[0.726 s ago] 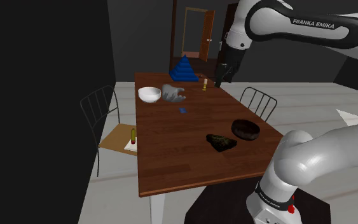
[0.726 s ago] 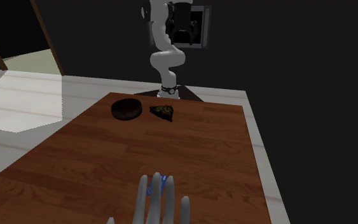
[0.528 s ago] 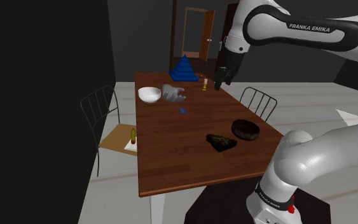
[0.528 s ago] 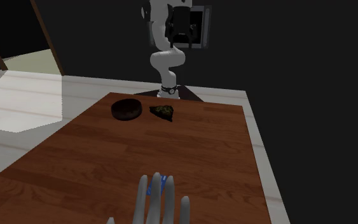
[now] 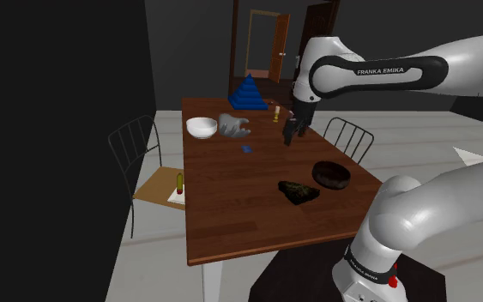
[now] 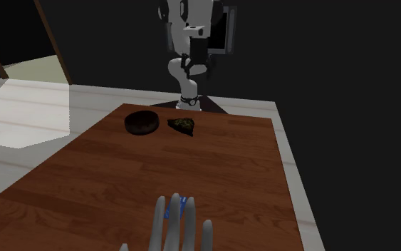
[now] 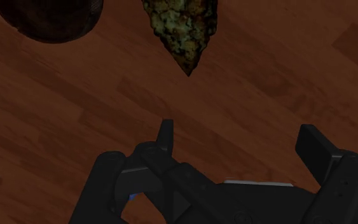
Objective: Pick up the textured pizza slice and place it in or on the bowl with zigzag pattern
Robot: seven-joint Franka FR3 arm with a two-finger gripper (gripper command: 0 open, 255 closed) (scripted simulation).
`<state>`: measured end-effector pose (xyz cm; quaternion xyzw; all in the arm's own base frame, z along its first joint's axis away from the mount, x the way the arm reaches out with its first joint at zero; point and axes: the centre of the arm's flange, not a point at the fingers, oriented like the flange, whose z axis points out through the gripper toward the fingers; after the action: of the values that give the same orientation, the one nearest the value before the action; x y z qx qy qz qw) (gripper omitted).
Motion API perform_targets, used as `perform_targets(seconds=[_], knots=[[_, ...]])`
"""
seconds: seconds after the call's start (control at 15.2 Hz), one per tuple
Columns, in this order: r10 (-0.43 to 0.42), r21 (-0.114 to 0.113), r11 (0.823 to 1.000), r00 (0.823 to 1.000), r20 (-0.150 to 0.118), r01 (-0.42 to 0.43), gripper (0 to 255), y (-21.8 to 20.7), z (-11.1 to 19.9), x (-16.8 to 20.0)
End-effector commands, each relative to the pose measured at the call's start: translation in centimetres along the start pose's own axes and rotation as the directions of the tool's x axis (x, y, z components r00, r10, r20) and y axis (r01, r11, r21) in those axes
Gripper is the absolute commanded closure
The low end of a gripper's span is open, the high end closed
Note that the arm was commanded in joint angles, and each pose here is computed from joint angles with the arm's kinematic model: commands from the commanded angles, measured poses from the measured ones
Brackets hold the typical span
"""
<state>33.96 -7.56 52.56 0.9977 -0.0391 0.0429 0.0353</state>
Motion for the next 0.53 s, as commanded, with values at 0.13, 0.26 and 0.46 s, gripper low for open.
perform_targets(seconds=[0.13,0.26,0.46], knots=[[-0.008,0.002,1.0,0.999,0.033,0.008,0,1.1,5.1,0.7],[-0.012,0.004,1.0,0.999,0.049,0.012,0,1.6,7.7,0.9],[-0.018,0.006,1.0,0.997,0.074,0.017,0,2.4,11.6,1.2]])
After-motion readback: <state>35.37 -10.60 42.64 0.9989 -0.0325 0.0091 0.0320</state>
